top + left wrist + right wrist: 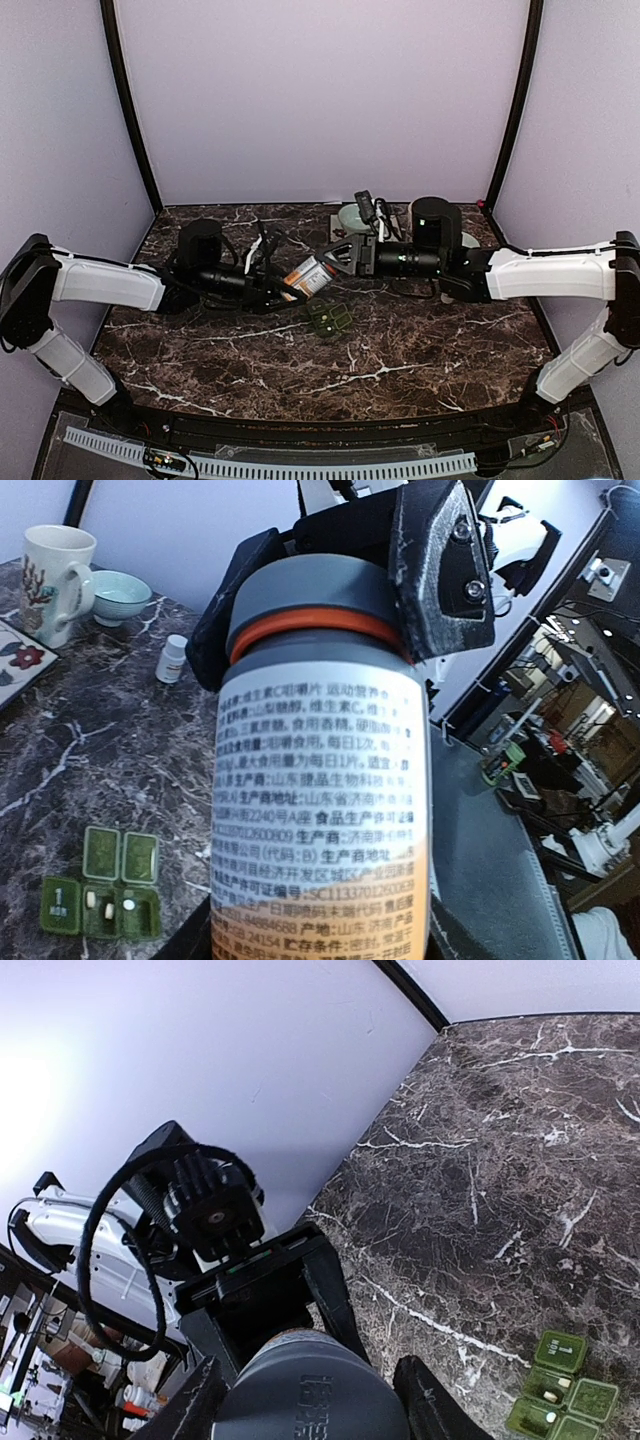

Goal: Sort the pills into containers
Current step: Screw the lid of the pill bottle onto the pill bottle.

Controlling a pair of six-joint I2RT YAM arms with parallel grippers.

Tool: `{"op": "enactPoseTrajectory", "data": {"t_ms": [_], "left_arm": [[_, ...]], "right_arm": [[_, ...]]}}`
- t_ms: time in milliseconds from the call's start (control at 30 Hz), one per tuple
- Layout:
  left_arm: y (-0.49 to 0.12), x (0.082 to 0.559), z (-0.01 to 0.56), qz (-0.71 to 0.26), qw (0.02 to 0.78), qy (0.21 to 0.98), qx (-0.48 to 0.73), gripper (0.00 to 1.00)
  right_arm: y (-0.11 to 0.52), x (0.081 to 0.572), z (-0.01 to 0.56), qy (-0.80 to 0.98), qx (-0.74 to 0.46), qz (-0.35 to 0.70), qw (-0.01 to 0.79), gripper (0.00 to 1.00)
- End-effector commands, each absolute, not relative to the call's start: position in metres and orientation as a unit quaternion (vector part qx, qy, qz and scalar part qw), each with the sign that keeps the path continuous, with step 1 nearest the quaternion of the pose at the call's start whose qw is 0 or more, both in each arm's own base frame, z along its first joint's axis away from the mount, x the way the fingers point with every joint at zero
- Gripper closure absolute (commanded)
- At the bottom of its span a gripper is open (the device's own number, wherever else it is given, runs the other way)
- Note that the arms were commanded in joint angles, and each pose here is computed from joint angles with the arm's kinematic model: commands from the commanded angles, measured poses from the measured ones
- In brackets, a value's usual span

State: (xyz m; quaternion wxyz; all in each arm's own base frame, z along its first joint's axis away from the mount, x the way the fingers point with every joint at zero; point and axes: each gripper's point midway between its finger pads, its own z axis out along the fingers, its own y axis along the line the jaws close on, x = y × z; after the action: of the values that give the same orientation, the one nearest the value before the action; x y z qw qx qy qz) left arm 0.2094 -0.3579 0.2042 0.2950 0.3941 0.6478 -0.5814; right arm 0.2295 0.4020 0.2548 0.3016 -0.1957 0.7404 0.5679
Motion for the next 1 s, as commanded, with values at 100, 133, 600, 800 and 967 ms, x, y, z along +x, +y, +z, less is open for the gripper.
{"op": "enactPoseTrajectory", "data": {"t_ms": [100,133,600,800,967], "left_arm": [[-0.364,0.23,0.286,-0.478,0.505,0.59,0.41,1.0],[-0.36,0.234,0.29,-0.463,0.525,0.591,0.401,1.0],[-0.341,0.263,0.323,-0.26,0.699,0.579,0.329,1.0],[-0.339,0.262,0.336,-0.189,0.756,0.554,0.293,1.0],[-0.341,0.261,0.342,-0.15,0.781,0.537,0.281,1.0]], "right_arm": [[0.416,0.204,0.203,0.81,-0.175,0.528,0.186,0.82],[0.415,0.204,0.2,0.816,-0.168,0.522,0.181,0.83],[0.404,0.207,0.18,0.865,-0.063,0.478,0.142,0.99],[0.403,0.211,0.174,0.872,-0.009,0.471,0.133,1.0],[0.408,0.217,0.181,0.875,0.01,0.46,0.149,1.0]]}}
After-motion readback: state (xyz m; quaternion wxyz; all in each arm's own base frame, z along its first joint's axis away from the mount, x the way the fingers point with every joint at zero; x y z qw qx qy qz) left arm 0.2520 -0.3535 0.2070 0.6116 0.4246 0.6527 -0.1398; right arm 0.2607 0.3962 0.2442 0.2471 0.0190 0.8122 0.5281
